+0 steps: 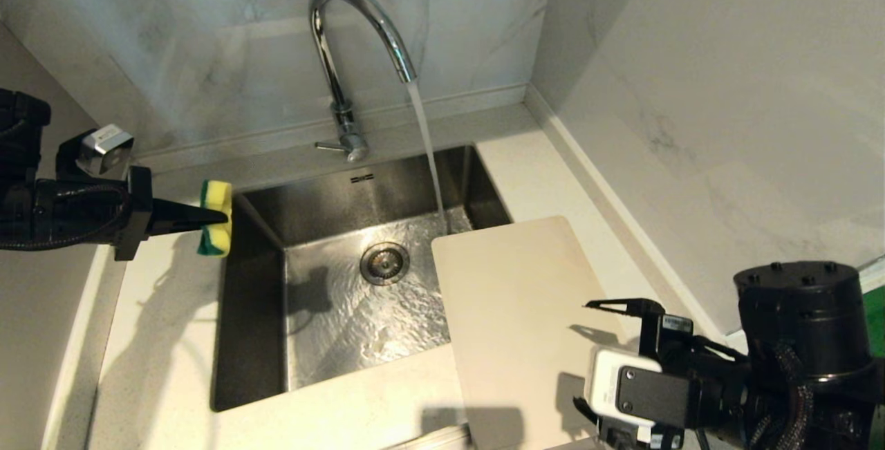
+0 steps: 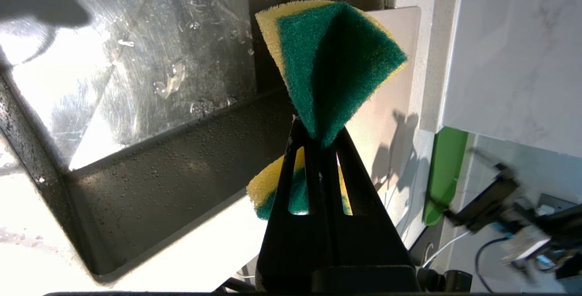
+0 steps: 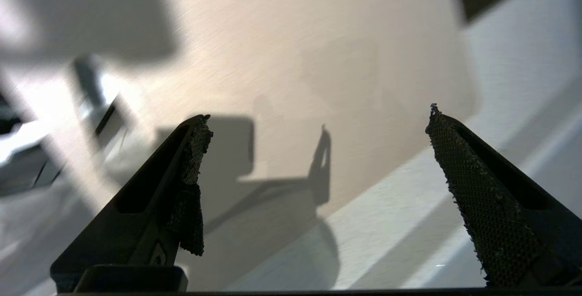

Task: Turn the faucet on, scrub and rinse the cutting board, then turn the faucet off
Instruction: Put down the cleaning cloth

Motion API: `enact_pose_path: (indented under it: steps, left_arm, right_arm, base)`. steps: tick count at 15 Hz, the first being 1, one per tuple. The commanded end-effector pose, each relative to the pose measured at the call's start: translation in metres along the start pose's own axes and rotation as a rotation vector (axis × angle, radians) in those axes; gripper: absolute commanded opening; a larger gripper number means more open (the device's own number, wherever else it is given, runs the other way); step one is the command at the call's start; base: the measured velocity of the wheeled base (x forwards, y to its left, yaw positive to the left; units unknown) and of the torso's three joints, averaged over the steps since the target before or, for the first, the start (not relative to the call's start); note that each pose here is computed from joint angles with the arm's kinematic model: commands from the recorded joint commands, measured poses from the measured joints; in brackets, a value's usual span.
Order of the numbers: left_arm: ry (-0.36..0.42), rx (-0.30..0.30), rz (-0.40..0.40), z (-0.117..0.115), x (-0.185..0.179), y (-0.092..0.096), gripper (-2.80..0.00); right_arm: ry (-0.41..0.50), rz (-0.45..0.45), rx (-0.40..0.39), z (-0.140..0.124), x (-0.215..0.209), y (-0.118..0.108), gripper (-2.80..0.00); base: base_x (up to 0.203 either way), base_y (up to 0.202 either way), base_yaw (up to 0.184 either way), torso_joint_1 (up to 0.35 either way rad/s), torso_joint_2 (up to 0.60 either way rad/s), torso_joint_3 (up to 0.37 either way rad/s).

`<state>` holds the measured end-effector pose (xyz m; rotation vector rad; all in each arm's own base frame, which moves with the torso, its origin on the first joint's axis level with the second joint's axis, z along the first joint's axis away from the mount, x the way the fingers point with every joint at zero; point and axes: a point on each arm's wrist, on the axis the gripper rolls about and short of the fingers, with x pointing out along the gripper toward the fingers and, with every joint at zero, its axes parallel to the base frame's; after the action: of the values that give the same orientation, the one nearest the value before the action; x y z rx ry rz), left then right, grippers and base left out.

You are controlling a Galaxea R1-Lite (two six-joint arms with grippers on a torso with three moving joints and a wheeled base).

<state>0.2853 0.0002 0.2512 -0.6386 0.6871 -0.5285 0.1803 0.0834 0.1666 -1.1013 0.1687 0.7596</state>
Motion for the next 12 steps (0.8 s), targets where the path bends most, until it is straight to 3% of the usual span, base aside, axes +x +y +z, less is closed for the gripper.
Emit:
enact_pose_path:
  steps: [1,4,8,10,12]
  left_arm:
    - [-0.007,0.003,-0.006,-0.001,-0.004,-0.004,-2.8]
    - [-0.012,0.005,-0.006,-0.002,-0.007,-0.007,-2.8]
    - [0.0,0.002,-0.008,-0.005,-0.008,-0.01,-2.8]
    - [-0.002,0.005,-0.005,-0.005,-0.009,-0.012,-2.8]
    - [-0.006,0.012,0.007,-0.007,-0.008,-0.015,-2.8]
  right_arm:
    - [-0.049,-0.08,0.056,0.014,-0.001,-0.025,0.0]
    - [-0.121,-0.135,0.229,0.028,0.001,-0.052,0.0]
    - [-0.209,-0.155,0.57,0.038,0.005,-0.07,0.0]
    - [-0.274,-0.196,0.659,0.041,0.008,-0.077,0.0]
    - [-0.306,-0.222,0.689,0.042,0.01,-0.08,0.0]
  base:
    - [0.0,0.0,0.0,0.0,0.0,0.0]
    - [0.0,0.0,0.0,0.0,0.0,0.0]
    - [0.0,0.0,0.0,0.0,0.0,0.0]
    - [0.0,0.0,0.0,0.0,0.0,0.0]
    - [0.0,0.0,0.0,0.0,0.0,0.0]
